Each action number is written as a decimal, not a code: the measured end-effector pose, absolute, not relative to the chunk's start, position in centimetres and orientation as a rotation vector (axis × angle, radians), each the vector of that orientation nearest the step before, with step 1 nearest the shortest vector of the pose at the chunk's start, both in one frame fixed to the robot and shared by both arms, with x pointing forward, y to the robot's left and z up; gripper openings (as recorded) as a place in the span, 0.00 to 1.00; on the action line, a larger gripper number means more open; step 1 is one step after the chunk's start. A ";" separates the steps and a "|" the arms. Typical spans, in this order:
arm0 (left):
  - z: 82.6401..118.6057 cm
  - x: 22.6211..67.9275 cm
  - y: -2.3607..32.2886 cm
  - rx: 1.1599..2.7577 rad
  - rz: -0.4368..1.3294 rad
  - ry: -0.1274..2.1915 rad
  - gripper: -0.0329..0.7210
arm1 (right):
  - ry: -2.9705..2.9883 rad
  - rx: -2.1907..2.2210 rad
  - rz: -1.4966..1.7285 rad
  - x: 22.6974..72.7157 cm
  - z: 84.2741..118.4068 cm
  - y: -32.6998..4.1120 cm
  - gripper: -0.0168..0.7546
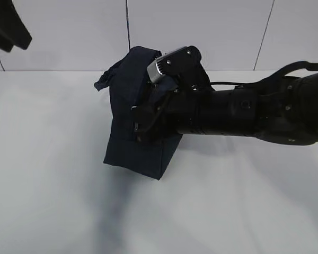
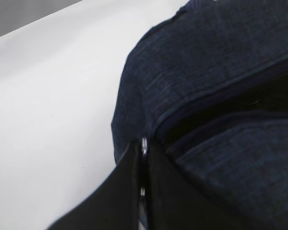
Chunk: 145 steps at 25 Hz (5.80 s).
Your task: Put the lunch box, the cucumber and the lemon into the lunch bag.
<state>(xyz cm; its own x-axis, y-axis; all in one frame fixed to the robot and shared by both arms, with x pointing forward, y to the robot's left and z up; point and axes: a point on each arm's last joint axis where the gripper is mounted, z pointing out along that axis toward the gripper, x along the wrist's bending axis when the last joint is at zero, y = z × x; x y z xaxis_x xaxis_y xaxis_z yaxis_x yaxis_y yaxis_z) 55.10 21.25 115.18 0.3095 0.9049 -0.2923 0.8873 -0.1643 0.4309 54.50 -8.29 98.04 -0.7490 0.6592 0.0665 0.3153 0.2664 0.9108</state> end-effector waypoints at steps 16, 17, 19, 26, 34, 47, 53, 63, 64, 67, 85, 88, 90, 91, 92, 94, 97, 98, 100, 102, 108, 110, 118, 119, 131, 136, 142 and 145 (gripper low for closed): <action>107.6 54.3 21.3 2.250 -0.041 1.475 0.36 | 2.127 0.820 1.417 56.9 101.6 -7.6 0.02; 107.2 54.3 21.2 2.243 -0.037 1.458 0.36 | 2.127 0.820 1.416 56.9 101.6 -7.6 0.02; 106.3 54.5 21.1 2.233 -0.001 1.408 0.36 | 2.123 0.819 1.418 56.9 101.7 -7.6 0.02; 103.7 54.5 20.4 2.199 0.071 1.214 0.36 | 2.114 0.835 1.424 56.9 102.0 -7.7 0.02; 101.8 55.1 18.3 2.210 0.016 1.101 0.39 | 2.094 0.877 1.450 57.1 102.5 -7.6 0.02; 99.8 55.9 15.0 2.194 0.052 1.034 0.48 | 2.070 0.920 1.459 57.4 103.1 -7.6 0.02; 99.4 56.3 13.7 2.172 0.141 0.990 0.48 | 2.060 0.931 1.461 57.6 103.4 -7.6 0.02; 98.1 56.8 13.4 2.174 0.143 1.017 0.05 | 2.048 0.970 1.394 57.9 103.5 -7.9 0.02; 98.1 56.8 13.4 2.174 0.143 1.017 0.05 | 2.040 0.972 1.393 58.1 103.7 -7.9 0.02; 98.1 56.8 13.4 2.173 0.143 1.018 0.05 | 2.020 0.974 1.386 58.4 104.4 -7.9 0.02; 98.1 56.4 13.2 2.186 0.088 1.006 0.04 | 1.944 1.035 1.275 60.9 105.7 -8.2 0.02; 98.1 56.3 13.2 2.189 0.077 1.003 0.04 | 1.935 1.027 1.255 61.6 105.7 -8.1 0.02; 98.0 56.3 13.2 2.192 0.071 1.002 0.04 | 1.929 1.033 1.236 62.2 105.6 -8.2 0.02; 98.0 56.3 13.1 2.192 0.068 1.001 0.04 | 1.925 1.036 1.232 62.4 105.6 -8.2 0.02; 98.0 56.3 13.1 2.193 0.066 1.001 0.04 | 1.923 1.037 1.225 62.6 105.5 -8.3 0.02; 98.0 56.3 13.1 2.193 0.066 1.001 0.04 | 1.914 1.037 1.205 63.1 105.5 -8.6 0.02; 98.0 56.3 13.1 2.195 0.064 0.998 0.04 | 1.896 1.034 1.184 63.9 105.6 -9.2 0.02; 98.0 56.3 13.1 2.195 0.064 0.998 0.04 | 1.886 1.038 1.179 64.2 105.7 -9.5 0.02; 98.0 56.2 13.1 2.196 0.061 0.996 0.04 | 1.866 1.051 1.168 64.9 105.8 -10.1 0.02; 98.0 56.2 13.1 2.196 0.061 0.996 0.04 | 1.853 1.064 1.154 65.4 105.7 -10.7 0.02; 98.0 56.2 13.1 2.197 0.059 0.995 0.04 | 1.842 1.073 1.143 66.8 105.2 -10.7 0.02; 98.0 56.2 13.1 2.197 0.059 0.995 0.04 | 1.842 1.072 1.139 67.4 104.8 -10.6 0.02; 98.0 56.2 13.1 2.201 0.052 0.992 0.04 | 1.812 1.086 1.110 70.1 103.6 -11.1 0.02; 98.0 56.2 13.1 2.201 0.051 0.992 0.04 | 1.810 1.082 1.103 70.4 103.5 -11.3 0.02; 98.1 55.7 12.8 2.191 -0.038 0.997 0.05 | 1.801 1.109 1.076 71.8 102.2 -12.3 0.02; 100.6 55.9 13.0 2.132 -0.089 1.027 0.20 | 1.783 1.153 1.103 71.8 102.2 -12.3 0.02; 104.7 57.0 13.7 2.106 -0.068 1.068 0.36 | 1.766 1.188 1.132 71.8 102.3 -12.3 0.02; 106.2 57.6 13.6 2.098 -0.029 1.057 0.37 | 1.762 1.194 1.155 71.8 102.4 -12.2 0.02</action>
<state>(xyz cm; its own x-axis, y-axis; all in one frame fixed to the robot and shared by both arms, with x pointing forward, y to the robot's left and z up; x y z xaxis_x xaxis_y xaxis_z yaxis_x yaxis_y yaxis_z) 57.56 13.62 106.18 0.6553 0.6749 -0.3392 0.6925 -0.3575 0.6266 71.79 -12.20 102.37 -0.3258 0.9430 -0.0675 0.3141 0.1753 0.9331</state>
